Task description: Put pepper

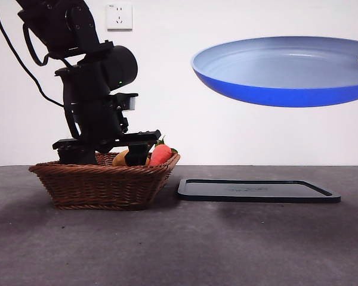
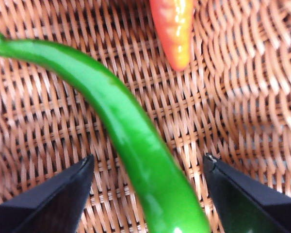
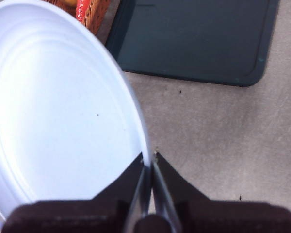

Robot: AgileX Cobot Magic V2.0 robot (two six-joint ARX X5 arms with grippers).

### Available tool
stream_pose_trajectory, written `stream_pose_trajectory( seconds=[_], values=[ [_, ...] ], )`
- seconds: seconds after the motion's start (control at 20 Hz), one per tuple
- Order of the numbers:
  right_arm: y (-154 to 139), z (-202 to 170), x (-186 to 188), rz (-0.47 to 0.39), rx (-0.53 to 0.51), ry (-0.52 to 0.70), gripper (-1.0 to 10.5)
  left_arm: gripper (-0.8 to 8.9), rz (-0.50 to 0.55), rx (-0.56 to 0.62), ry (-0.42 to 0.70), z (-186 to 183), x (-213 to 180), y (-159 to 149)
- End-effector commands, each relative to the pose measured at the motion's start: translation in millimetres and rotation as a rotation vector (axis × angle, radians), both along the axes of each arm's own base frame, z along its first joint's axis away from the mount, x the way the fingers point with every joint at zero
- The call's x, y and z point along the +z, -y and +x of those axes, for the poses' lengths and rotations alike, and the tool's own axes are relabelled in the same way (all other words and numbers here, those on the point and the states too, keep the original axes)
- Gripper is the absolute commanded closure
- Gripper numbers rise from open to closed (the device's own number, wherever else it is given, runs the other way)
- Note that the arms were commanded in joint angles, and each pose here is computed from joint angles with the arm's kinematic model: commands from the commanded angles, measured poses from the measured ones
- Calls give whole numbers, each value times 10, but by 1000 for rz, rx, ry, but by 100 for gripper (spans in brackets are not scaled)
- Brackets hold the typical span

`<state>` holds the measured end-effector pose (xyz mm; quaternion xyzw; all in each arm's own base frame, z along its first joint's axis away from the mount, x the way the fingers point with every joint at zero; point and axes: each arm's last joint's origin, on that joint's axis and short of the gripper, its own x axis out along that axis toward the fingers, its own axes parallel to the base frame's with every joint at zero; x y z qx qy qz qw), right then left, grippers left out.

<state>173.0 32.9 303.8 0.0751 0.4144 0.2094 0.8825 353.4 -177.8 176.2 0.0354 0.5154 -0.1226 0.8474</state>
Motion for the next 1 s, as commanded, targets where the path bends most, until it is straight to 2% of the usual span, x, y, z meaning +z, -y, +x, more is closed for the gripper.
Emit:
stream_pose_trajectory(
  seconds=[0.05, 0.25, 0.35, 0.65, 1.0],
  values=[
    [-5, 20, 43, 0, 8, 25, 941, 455, 10, -1, -3, 8, -59, 90],
    [-5, 20, 43, -2, 10, 26, 941, 623, 12, 1, -10, -1, -52, 85],
    [-5, 20, 43, -2, 10, 27, 941, 671, 9, 2, -6, -11, -16, 78],
    [-4, 20, 43, -2, 9, 27, 941, 677, -8, 3, 31, -60, 186, 51],
    [-17, 120, -38, -8, 7, -23, 941, 677, -31, 6, 89, -272, 670, -59]
  ],
)
